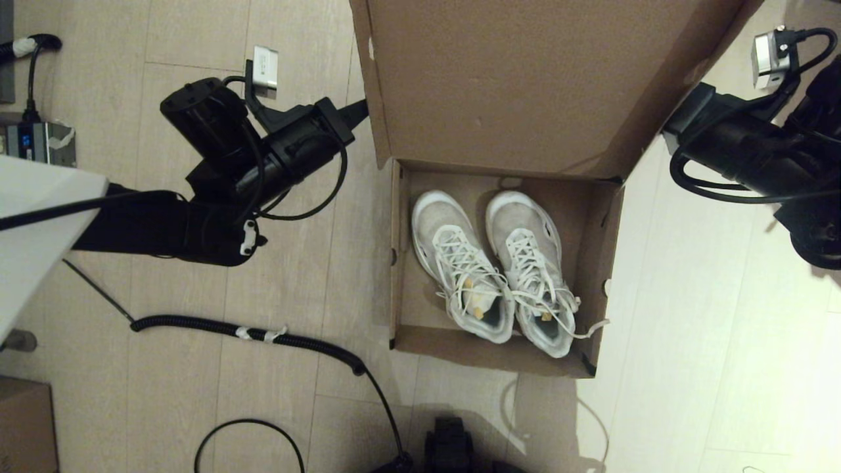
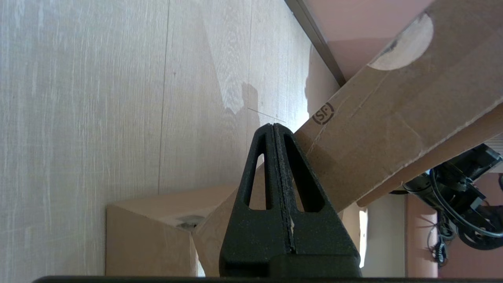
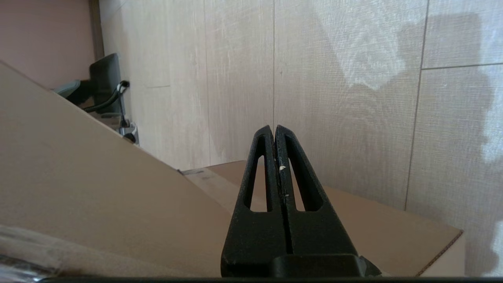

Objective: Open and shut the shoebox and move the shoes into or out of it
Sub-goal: Close the shoe box

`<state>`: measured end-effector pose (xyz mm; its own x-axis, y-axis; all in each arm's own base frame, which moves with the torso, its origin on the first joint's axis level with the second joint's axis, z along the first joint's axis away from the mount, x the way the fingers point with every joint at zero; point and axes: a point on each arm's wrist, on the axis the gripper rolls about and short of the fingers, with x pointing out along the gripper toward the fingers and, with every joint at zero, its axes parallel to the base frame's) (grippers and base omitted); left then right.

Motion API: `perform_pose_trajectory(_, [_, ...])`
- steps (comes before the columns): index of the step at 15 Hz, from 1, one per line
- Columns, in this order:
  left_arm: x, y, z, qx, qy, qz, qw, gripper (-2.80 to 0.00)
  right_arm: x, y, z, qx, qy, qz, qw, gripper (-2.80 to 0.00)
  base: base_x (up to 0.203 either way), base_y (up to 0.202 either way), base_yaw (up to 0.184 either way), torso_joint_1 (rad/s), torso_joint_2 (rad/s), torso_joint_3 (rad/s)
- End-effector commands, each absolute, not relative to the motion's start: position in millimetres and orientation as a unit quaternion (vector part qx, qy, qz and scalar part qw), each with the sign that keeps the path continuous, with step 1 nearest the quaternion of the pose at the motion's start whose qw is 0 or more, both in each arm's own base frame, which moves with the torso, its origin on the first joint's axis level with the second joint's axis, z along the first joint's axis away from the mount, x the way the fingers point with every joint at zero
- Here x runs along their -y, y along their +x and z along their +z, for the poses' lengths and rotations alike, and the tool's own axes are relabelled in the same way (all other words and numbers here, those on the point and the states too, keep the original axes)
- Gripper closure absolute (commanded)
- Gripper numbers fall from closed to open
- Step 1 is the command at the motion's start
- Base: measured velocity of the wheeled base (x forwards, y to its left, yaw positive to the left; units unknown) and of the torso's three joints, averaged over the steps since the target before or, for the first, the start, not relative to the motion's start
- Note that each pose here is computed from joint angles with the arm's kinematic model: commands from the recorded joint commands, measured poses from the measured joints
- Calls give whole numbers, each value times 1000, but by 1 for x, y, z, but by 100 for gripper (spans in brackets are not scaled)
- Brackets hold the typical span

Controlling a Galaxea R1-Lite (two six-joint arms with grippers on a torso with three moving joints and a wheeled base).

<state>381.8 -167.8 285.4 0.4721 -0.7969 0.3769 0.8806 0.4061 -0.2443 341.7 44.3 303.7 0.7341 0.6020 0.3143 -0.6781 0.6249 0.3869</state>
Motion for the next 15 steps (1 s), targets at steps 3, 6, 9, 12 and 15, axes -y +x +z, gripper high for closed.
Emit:
perform_pose_trajectory(3, [168, 381, 286, 104, -208, -505, 831, 0, -43, 340, 304, 81, 247, 354, 898, 0, 0, 0, 0, 0, 0, 0])
perform_pose_trajectory(6, [167, 380, 287, 103, -208, -505, 831, 0, -41, 339, 301, 77, 247, 349, 901, 0, 0, 0, 0, 0, 0, 0])
perform_pose_trajectory(9, [169, 384, 278, 98, -206, -505, 833, 0, -42, 343, 291, 78, 238, 351, 902, 0, 0, 0, 0, 0, 0, 0])
perform_pose_trajectory(12, [168, 385, 280, 103, -195, -515, 828, 0, -43, 350, 284, 75, 237, 352, 903, 0, 0, 0, 0, 0, 0, 0])
perform_pose_trajectory(15, [167, 382, 287, 111, -193, -519, 825, 0, -43, 361, 277, 74, 225, 349, 907, 0, 0, 0, 0, 0, 0, 0])
